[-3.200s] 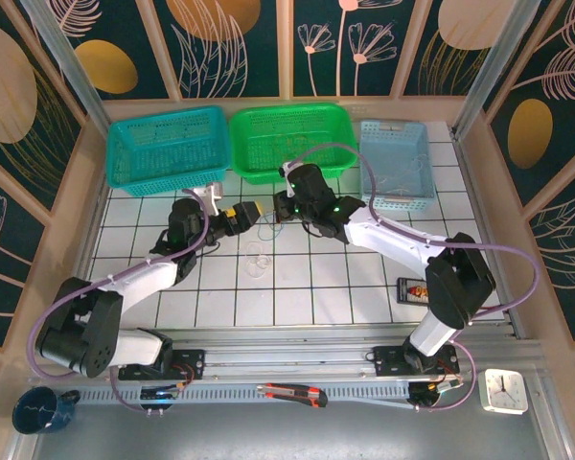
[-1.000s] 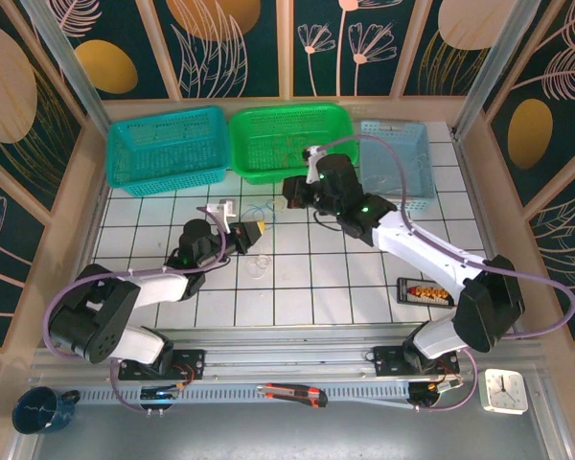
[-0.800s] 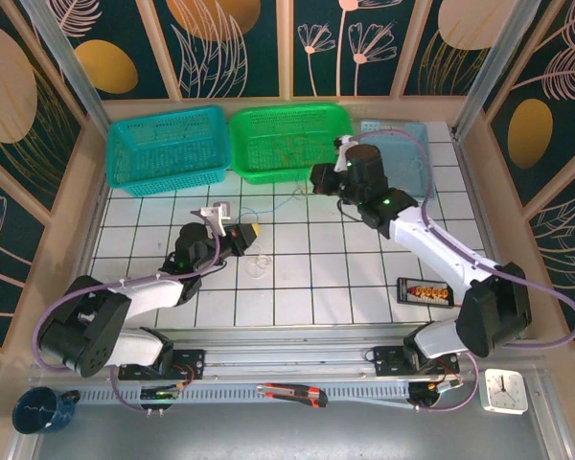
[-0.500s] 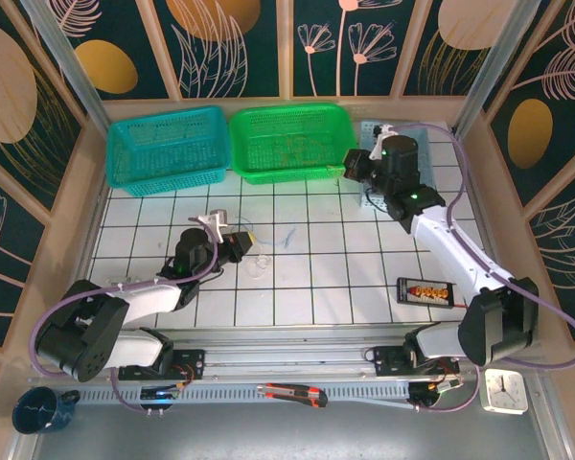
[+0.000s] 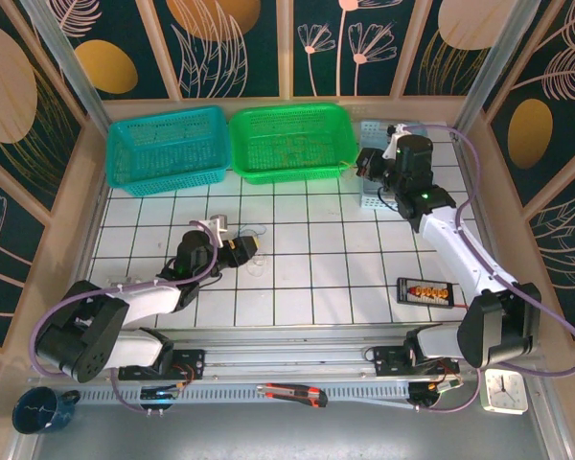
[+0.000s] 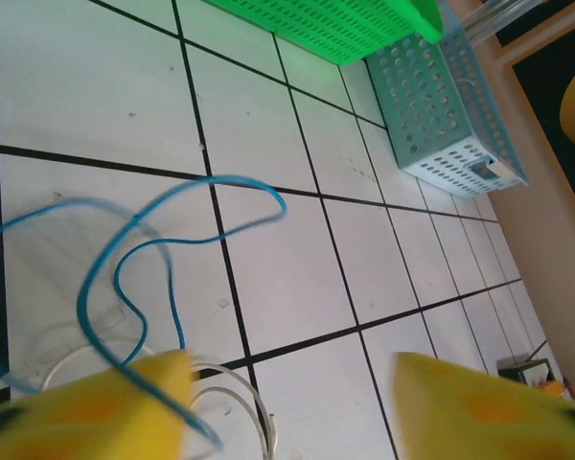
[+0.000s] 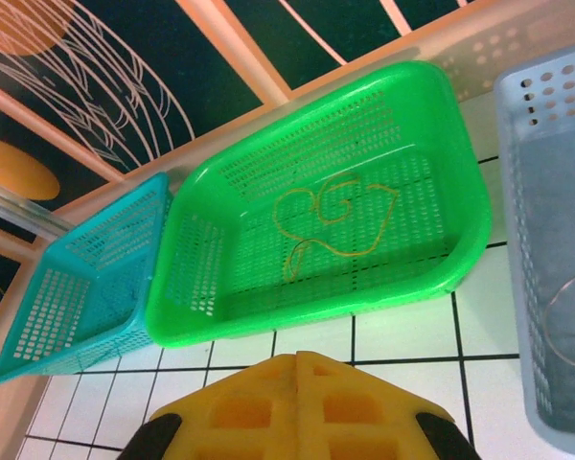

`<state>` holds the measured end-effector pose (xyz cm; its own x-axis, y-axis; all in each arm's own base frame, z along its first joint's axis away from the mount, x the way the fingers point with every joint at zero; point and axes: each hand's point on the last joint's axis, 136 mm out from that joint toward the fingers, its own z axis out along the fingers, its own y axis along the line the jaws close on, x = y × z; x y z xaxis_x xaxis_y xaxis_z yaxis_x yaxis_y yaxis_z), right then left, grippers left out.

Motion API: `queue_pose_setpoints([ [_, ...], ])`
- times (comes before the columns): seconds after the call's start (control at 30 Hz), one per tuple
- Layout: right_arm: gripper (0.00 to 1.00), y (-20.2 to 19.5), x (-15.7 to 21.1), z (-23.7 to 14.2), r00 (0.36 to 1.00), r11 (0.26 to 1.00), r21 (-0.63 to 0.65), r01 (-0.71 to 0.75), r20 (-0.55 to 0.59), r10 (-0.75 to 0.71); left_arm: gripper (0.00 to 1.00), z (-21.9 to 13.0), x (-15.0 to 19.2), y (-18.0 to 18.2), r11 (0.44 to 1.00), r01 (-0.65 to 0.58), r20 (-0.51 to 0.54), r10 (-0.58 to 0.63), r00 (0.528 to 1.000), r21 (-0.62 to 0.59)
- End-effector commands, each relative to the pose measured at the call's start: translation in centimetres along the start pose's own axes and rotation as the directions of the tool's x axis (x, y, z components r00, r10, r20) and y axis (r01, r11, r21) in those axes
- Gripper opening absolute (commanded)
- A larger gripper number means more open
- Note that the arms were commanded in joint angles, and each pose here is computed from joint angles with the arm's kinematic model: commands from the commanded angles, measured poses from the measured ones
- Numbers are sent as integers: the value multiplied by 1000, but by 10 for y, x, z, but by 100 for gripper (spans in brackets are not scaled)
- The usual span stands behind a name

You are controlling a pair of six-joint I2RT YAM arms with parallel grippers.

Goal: Untangle the cables

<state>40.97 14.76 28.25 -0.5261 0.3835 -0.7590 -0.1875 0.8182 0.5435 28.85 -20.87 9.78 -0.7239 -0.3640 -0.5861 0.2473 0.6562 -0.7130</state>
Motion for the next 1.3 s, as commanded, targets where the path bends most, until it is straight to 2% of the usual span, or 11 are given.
queue_pose_setpoints([
  [0.0, 0, 20, 6, -10, 1000, 997, -70, 27, -4, -27, 74, -3, -16, -21, 998, -45, 23, 44, 999, 41],
  [0.07, 0, 29, 11, -11, 999, 995, -91, 37, -14, -38, 80, -5, -21, -27, 997, -61, 29, 60, 998, 47],
  [0.33, 0, 69, 31, -14, 998, 980, -199, 31, -56, -43, 86, -11, -46, -62, 988, -101, 67, 93, 993, 119],
  [0.57, 0, 108, 47, -17, 995, 939, -340, -52, -100, 19, 87, -11, -69, -99, 964, -95, 107, 70, 992, 249],
  [0.83, 0, 143, 64, -18, 988, 895, -432, -109, -147, 50, 86, -4, -86, -131, 908, -10, 106, -38, 994, 418],
  [1.07, 0, 159, 72, -16, 983, 869, -475, -142, -169, 69, 85, 2, -96, -146, 865, 43, 92, -102, 991, 500],
  [1.27, 0, 167, 78, -13, 980, 857, -491, -157, -187, 72, 85, 1, -102, -153, 851, 49, 97, -116, 989, 523],
])
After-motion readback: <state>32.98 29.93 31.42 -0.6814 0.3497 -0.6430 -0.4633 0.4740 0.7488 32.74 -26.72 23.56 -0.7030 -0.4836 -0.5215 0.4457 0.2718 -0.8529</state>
